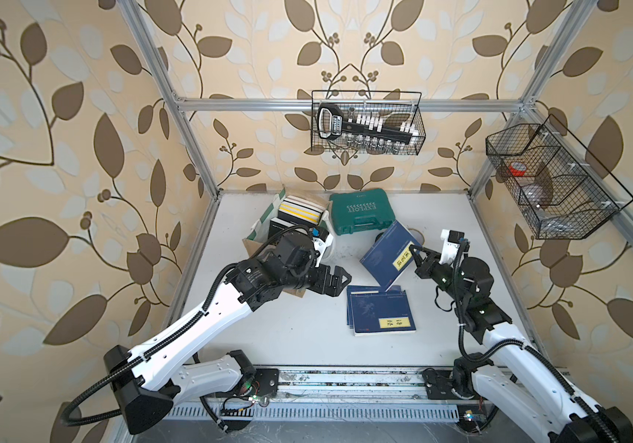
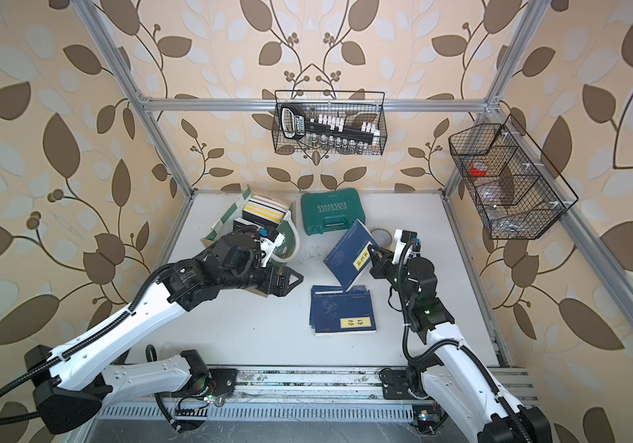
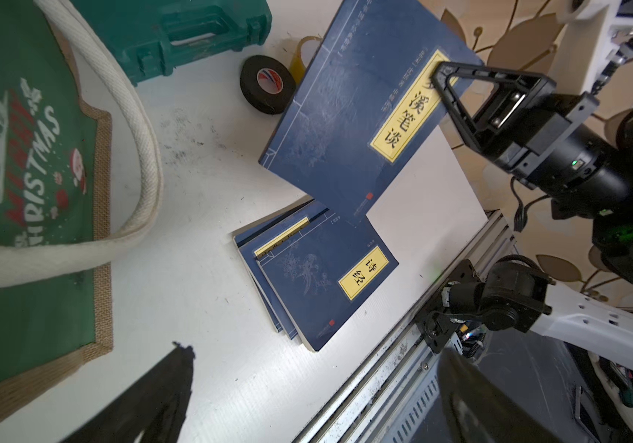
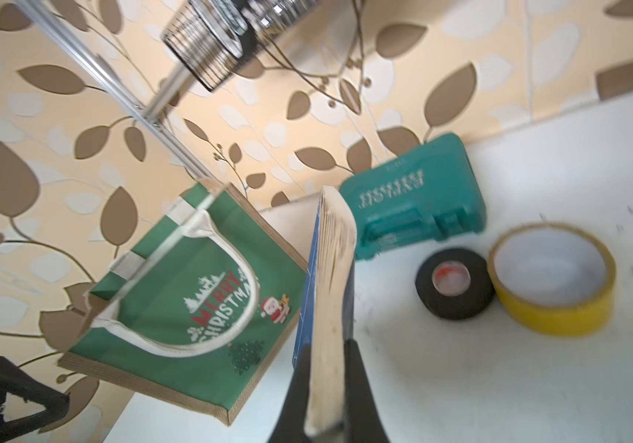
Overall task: Put the books into the canvas bag
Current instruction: Pick up the book from the book, then place the book in the canvas bag.
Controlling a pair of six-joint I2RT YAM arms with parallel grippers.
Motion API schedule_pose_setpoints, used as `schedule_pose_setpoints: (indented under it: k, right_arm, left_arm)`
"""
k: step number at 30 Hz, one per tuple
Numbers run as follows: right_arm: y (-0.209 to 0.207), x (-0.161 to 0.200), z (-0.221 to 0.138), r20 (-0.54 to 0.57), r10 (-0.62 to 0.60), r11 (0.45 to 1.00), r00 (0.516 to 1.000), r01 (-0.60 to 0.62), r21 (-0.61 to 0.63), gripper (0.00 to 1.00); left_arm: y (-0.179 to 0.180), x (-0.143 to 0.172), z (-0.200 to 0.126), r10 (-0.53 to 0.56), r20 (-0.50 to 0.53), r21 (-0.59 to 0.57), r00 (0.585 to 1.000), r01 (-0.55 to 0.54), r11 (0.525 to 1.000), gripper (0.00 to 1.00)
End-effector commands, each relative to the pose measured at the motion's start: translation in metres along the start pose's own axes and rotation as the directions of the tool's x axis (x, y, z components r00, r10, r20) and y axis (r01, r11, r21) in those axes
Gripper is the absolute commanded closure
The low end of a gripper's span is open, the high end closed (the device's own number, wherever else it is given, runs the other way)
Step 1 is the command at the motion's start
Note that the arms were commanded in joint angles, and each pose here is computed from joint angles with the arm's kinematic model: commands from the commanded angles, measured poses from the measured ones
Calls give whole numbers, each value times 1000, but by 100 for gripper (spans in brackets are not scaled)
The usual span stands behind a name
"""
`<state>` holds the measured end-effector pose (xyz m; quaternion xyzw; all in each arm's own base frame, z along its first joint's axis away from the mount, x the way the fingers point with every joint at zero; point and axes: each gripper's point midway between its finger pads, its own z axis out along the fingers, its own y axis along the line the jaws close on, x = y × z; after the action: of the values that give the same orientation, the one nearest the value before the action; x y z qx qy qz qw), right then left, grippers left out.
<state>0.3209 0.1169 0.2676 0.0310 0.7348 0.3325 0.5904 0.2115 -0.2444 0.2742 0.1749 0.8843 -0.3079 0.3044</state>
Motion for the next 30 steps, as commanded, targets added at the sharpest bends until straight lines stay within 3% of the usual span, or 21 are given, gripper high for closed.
schedule_pose_setpoints:
  k: [1, 8, 13, 17, 20, 30]
  right_arm:
    - [57, -63, 10, 140, -141, 970, 980, 165, -180, 100]
    - [122, -117, 45, 210, -187, 894, 960, 254, -369, 100]
    - [185, -129, 75, 226, -235, 800, 945, 320, -508, 100]
    - [227, -121, 108, 189, -251, 745, 949, 314, -588, 100]
    - [253, -110, 126, 194, -262, 715, 945, 325, -619, 100]
    - [285, -50, 189, 109, -252, 690, 962, 257, -676, 100]
  left_arm:
    - [13, -6, -27, 52, 18, -109, 998, -50, 993, 1]
    - [33, -23, -70, 21, 128, -219, 992, 7, 976, 1]
    - [67, -25, -96, -59, 180, -368, 982, 122, 922, 1]
    - [92, -22, -116, -207, 213, -391, 955, 278, 877, 1]
    - [102, -16, -126, -251, 241, -407, 938, 333, 851, 1]
    - [105, -13, -141, -232, 278, -413, 932, 334, 847, 1]
